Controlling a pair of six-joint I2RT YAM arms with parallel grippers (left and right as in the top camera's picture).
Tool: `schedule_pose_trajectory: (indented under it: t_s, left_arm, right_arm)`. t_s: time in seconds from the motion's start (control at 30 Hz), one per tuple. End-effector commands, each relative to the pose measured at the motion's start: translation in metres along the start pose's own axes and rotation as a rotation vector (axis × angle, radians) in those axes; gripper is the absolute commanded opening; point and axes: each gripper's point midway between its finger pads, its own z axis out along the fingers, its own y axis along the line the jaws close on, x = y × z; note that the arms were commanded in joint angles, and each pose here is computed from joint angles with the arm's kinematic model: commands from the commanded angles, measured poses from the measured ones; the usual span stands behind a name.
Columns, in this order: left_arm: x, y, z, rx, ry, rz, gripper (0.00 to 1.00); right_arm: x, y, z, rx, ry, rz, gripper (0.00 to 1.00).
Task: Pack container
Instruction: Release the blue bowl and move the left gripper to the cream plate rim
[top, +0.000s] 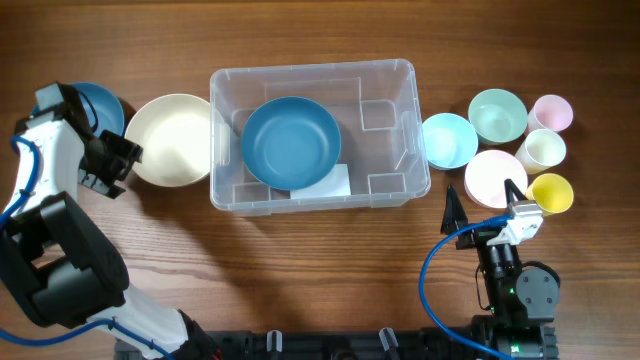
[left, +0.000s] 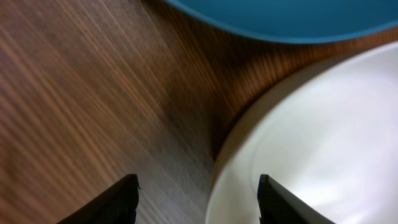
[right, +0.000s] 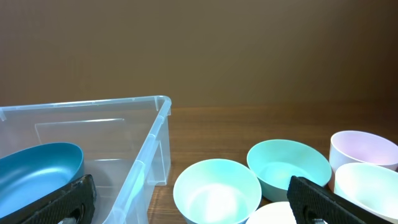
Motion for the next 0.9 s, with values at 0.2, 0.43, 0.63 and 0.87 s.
schedule_pose_trajectory:
  t_s: [0.2,0.43,0.63,0.87]
  left_arm:
    - [0.02,0.003,0.038,0.041,0.037,0.006,0.65]
    - [0.028,-0.009,0.039,0.06,0.042,0.043,0.11]
    - [0.038,-0.01,0.039,0.047,0.07,0.058,0.04]
    - [0.046,-0.003,0.029,0.028,0.092,0.05,0.04]
  right_arm:
    - [-0.001,0.001,0.0,-0.004,-0.006,-0.007,1.0]
    - [-0.001,0.001,0.0,-0.004,-0.006,-0.007,1.0]
    - [-0.001,0.001,0.0,-0.004,-0.006,-0.007,1.0]
    - [-0.001,0.001,0.0,-0.004,-0.006,-0.007,1.0]
